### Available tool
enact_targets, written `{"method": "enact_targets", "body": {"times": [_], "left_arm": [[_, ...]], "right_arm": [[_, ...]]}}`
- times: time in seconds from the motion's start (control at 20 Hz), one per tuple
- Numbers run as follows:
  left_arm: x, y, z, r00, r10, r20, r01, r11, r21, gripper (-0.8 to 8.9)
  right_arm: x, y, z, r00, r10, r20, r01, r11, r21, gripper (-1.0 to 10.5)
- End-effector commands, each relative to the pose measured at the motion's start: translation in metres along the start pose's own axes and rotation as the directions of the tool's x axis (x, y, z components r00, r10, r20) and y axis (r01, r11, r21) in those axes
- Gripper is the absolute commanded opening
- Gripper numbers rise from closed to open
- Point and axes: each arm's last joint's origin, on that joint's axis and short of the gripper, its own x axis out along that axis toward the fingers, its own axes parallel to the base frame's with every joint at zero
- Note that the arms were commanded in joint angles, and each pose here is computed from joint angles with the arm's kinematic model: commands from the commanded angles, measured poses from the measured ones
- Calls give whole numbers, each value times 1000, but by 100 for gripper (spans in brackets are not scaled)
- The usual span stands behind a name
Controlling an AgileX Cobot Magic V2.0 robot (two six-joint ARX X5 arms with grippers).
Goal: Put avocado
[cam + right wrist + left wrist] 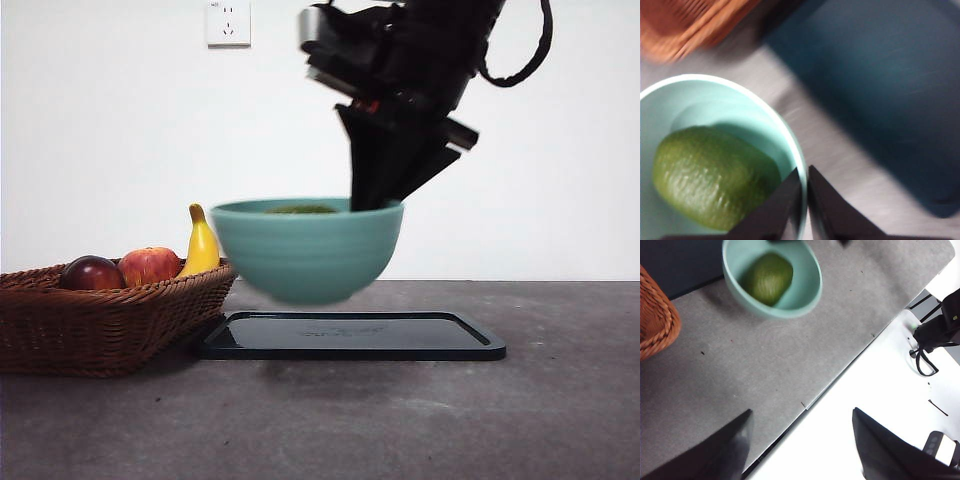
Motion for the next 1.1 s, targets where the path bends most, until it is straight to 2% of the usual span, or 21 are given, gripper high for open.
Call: {"method": "enact_targets", "body": {"times": [0.05,0.35,0.5,0.75,0.95,1.0,1.1], "left_arm": [[0,-1,2,1000,-9,3,8,1000,18,310],[0,-1,2,1000,-9,5,8,1000,19,310],[0,-1,2,1000,-9,5,8,1000,19,310],[0,-1,2,1000,-9,6,8,1000,23,310],[0,-1,2,1000,-8,6,8,1000,23,310],[0,-1,2,1000,-8,6,8,1000,24,310],[0,-1,2,1000,-9,6,8,1000,23,311]], "right_arm": [[-1,-16,19,999,-24,36,22,999,48,12],[27,-72,58,996,-82,26,78,987,142,12],[54,-90,71,996,-90,5,88,982,164,12],[84,-101,70,996,-88,-34,93,980,176,12],[86,-102,69,995,-86,-44,92,980,179,13],[86,-102,68,995,-84,-52,93,979,181,26],[86,-101,67,995,-85,-60,95,978,187,159]]}}
